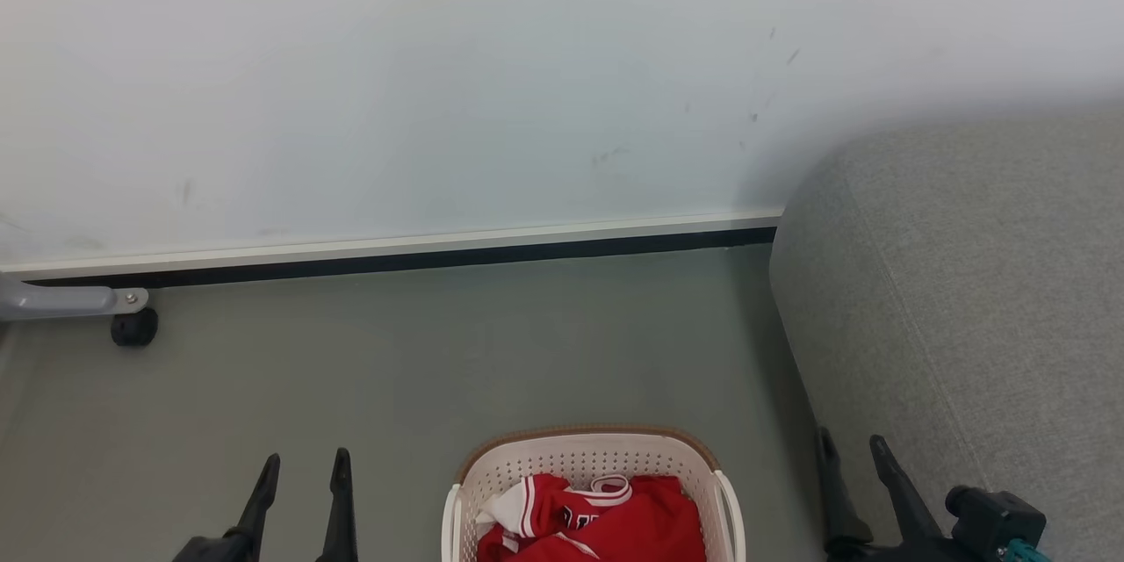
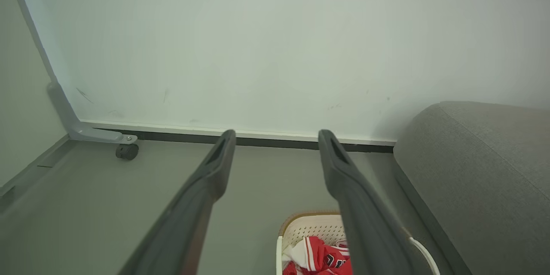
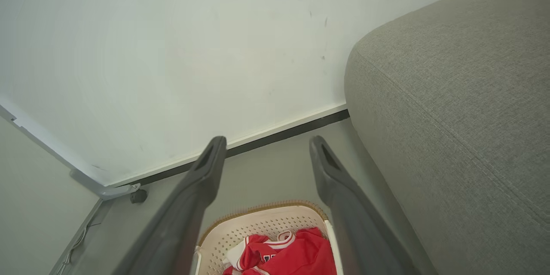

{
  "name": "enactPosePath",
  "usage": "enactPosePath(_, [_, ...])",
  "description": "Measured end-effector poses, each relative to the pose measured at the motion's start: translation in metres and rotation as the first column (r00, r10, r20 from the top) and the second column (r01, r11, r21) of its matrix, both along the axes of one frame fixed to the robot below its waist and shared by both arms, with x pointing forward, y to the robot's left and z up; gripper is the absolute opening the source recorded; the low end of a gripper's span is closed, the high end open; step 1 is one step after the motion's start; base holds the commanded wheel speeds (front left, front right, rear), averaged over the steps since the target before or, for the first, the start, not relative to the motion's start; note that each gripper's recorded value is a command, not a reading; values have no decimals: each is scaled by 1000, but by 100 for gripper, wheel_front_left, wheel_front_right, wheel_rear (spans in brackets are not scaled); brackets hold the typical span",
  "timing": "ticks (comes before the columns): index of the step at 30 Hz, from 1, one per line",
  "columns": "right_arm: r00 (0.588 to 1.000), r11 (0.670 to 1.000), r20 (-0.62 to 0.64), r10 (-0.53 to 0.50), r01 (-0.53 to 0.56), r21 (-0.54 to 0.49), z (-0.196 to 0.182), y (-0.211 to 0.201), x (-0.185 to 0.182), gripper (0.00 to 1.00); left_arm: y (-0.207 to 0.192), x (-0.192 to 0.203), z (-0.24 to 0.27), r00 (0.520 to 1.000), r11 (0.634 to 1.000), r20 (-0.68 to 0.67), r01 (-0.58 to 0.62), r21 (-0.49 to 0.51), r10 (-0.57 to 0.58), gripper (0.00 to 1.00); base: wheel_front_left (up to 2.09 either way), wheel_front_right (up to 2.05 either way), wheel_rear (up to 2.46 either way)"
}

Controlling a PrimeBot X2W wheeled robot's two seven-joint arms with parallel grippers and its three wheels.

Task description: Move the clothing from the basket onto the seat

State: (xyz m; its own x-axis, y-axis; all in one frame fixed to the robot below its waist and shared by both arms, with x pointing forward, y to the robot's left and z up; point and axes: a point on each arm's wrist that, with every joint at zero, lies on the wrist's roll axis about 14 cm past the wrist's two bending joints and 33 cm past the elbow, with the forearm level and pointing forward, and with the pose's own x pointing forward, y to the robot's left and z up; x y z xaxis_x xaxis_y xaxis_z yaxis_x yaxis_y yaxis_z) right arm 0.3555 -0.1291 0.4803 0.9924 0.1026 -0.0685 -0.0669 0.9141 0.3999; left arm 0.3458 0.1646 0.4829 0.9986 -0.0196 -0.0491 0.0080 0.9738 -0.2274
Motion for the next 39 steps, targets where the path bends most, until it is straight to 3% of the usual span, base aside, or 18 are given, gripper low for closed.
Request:
enactPosePath(17, [993,976,87,80,-60,-209,7,18,-11,100,-8,-8,7,997,975,73,19,223,-36,100,0,0,0])
enactPosePath(39, [993,974,84,79,-59,-219,5,17,-11,100,-6,-11,0,998,975,51,17,223,-29,100,0,0,0])
